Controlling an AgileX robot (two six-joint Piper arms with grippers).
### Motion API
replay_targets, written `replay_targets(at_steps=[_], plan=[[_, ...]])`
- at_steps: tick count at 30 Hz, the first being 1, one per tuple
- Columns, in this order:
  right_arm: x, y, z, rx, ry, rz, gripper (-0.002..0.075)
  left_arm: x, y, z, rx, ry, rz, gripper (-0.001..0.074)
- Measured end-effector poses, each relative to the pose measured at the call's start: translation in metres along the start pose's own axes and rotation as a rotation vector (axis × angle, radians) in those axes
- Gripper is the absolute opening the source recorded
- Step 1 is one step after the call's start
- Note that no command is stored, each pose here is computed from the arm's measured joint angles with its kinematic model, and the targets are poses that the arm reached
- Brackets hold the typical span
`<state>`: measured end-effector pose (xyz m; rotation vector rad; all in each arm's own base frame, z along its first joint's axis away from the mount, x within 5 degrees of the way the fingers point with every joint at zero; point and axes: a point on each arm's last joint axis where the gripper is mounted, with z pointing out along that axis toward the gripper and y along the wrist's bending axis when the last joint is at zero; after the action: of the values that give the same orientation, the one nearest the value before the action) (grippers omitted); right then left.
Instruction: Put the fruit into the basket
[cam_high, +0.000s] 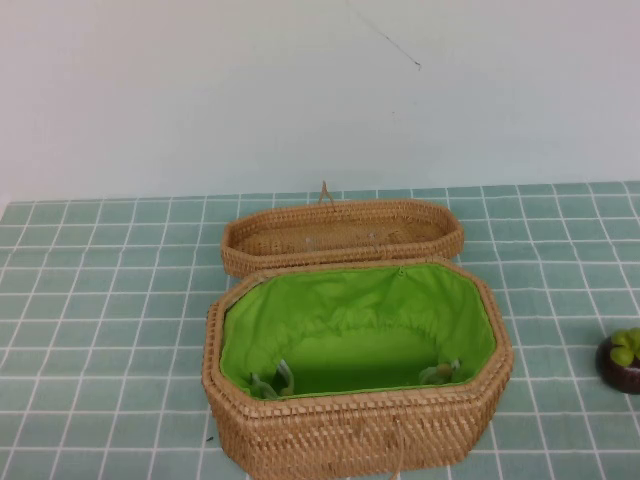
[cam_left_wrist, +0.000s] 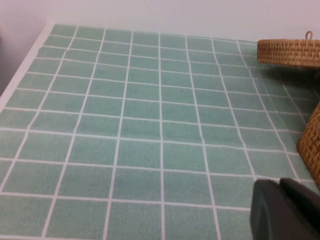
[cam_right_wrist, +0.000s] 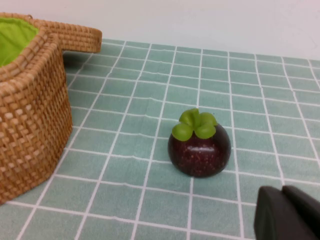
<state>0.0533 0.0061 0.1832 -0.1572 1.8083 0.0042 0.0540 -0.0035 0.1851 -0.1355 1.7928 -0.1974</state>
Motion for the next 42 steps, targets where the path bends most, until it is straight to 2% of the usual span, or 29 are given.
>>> replay_targets(at_steps=[2, 7, 19, 26, 30, 42], plan=[[0.0, 0.0, 0.0, 0.0, 0.0, 0.0, -0.0003, 0.01, 0.002, 0.002, 0.0, -0.003, -0.001, 0.0], [0.0, 0.0, 0.0, 0.001, -0.003, 0.0, -0.0003, 0.01, 0.002, 0.002, 0.0, -0.003, -0.001, 0.0], [-0.017, -0.003, -0.002, 0.032, -0.184, 0.019, -0.0003, 0.01, 0.002, 0.002, 0.0, -0.003, -0.001, 0.0], [-0.015, -0.003, -0.001, 0.036, -0.164, -0.046, -0.0003, 0.01, 0.002, 0.002, 0.0, -0.003, -0.001, 0.0], [-0.009, -0.002, 0.0, 0.021, -0.098, -0.046, -0.0003, 0.01, 0.002, 0.002, 0.0, -0.003, -0.001, 0.0], [-0.007, -0.001, 0.0, 0.016, -0.076, -0.028, -0.0003, 0.01, 0.002, 0.002, 0.0, -0.003, -0.001, 0.0]])
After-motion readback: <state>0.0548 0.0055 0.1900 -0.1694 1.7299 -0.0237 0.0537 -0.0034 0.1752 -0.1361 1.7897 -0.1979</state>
